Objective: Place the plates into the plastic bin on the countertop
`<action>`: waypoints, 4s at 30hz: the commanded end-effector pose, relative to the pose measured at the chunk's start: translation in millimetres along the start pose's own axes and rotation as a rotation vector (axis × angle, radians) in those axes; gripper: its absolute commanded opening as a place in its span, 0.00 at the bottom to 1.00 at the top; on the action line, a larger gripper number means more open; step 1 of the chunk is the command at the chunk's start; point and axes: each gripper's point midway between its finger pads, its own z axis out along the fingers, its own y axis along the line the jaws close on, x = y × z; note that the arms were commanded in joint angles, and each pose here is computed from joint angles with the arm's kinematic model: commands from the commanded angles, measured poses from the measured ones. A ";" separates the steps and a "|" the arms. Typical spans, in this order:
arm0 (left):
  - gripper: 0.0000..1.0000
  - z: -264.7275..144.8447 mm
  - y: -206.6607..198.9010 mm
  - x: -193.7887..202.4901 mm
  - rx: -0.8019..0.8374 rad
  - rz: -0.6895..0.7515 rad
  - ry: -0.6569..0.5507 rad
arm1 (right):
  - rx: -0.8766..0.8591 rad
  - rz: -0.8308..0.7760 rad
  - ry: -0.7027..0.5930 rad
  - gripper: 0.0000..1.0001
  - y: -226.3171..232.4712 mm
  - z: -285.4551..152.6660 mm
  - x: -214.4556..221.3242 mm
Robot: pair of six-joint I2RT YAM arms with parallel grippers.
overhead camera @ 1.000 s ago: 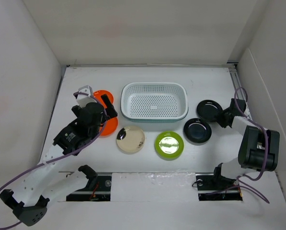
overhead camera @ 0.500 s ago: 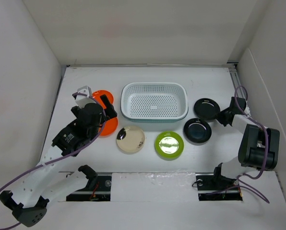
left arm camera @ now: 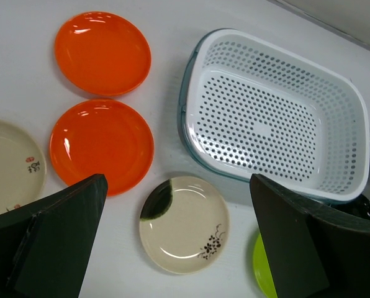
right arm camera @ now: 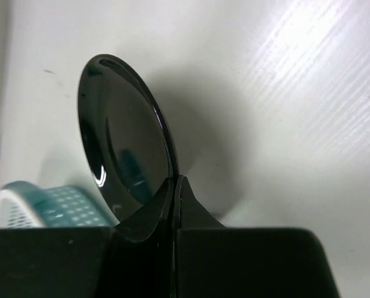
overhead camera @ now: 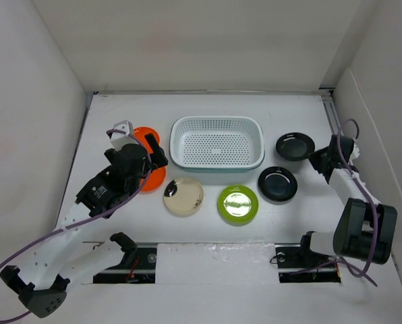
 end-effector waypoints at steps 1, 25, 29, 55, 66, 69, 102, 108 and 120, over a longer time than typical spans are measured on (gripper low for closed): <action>1.00 -4.0 -25.0 -9.7 0.097 -0.038 0.006 | -0.110 0.052 -0.110 0.00 29.6 -22.6 -26.8; 1.00 30.0 -187.8 -19.0 0.532 -0.048 0.110 | -0.535 -0.286 0.055 0.00 181.1 -114.9 37.3; 1.00 33.3 -164.2 -31.2 0.410 -0.069 0.056 | -0.562 -0.397 0.145 0.00 223.0 -99.3 83.6; 1.00 127.4 14.8 -116.6 -0.085 -0.263 0.036 | -0.373 -0.594 0.340 0.00 227.3 5.2 203.5; 1.00 177.6 93.4 -90.1 -0.284 -0.285 0.127 | -0.353 -0.587 0.352 0.44 223.7 16.5 195.2; 1.00 189.7 108.6 -79.7 -0.323 -0.294 0.158 | -0.375 -0.594 0.328 0.57 229.2 0.3 193.0; 0.39 274.9 192.8 109.0 -0.442 -0.361 0.614 | -1.040 -0.621 0.232 0.97 258.1 -275.9 127.8; 0.00 276.5 197.1 107.5 -0.472 -0.352 0.623 | -1.077 -0.604 0.200 0.97 253.9 -293.0 107.5; 0.00 221.0 129.9 -74.6 -0.250 -0.354 0.147 | -1.096 -0.568 0.103 0.99 228.1 -340.4 71.9</action>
